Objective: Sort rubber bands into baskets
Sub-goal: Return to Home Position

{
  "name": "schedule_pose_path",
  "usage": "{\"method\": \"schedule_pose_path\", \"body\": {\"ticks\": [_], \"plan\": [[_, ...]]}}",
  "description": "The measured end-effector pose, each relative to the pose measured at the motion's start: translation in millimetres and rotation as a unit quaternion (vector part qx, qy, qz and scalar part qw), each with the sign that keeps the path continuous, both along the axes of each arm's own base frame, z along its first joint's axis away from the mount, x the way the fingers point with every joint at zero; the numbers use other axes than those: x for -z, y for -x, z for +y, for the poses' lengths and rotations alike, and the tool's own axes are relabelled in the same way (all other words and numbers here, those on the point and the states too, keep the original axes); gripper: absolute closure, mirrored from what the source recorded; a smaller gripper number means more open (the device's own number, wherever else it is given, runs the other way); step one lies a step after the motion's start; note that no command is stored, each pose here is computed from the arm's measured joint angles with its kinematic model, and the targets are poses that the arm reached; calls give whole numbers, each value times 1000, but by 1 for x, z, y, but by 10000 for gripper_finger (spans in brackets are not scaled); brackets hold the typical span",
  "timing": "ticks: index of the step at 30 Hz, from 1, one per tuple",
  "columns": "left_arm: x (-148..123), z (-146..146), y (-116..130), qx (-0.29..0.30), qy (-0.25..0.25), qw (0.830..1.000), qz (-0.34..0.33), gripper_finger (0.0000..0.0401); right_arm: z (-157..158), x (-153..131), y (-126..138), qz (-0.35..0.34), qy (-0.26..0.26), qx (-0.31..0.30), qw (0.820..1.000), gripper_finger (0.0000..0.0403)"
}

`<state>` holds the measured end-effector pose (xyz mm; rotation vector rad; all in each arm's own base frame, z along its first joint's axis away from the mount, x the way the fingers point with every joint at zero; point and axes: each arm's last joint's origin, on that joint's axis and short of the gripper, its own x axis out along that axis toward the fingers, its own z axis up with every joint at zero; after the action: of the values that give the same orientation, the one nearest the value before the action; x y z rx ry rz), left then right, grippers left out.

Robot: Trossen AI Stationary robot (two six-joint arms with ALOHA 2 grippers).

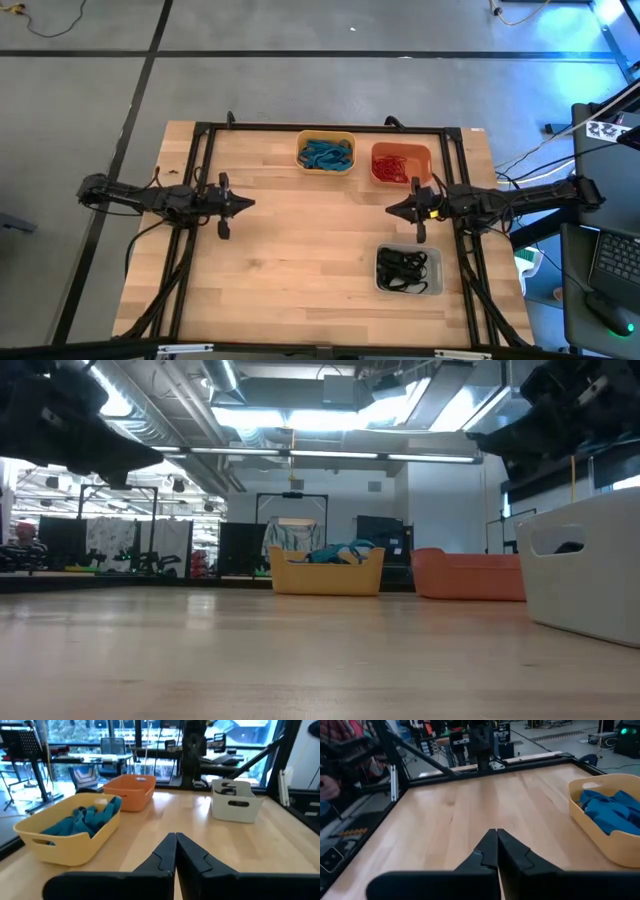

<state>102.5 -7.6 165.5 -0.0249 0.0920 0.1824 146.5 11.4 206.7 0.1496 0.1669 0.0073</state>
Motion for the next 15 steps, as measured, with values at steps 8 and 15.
{"method": "schedule_pose_path", "body": {"ticks": [8, 15], "plan": [[-7, 0, 8, 47, -53, 997, -39, 398, -1, 9, 15, -32, -11, -14, 999, 397], [-7, 6, 7, 32, -30, 998, -38, 397, -2, 21, 28, -59, -13, -14, 998, 397]]}}
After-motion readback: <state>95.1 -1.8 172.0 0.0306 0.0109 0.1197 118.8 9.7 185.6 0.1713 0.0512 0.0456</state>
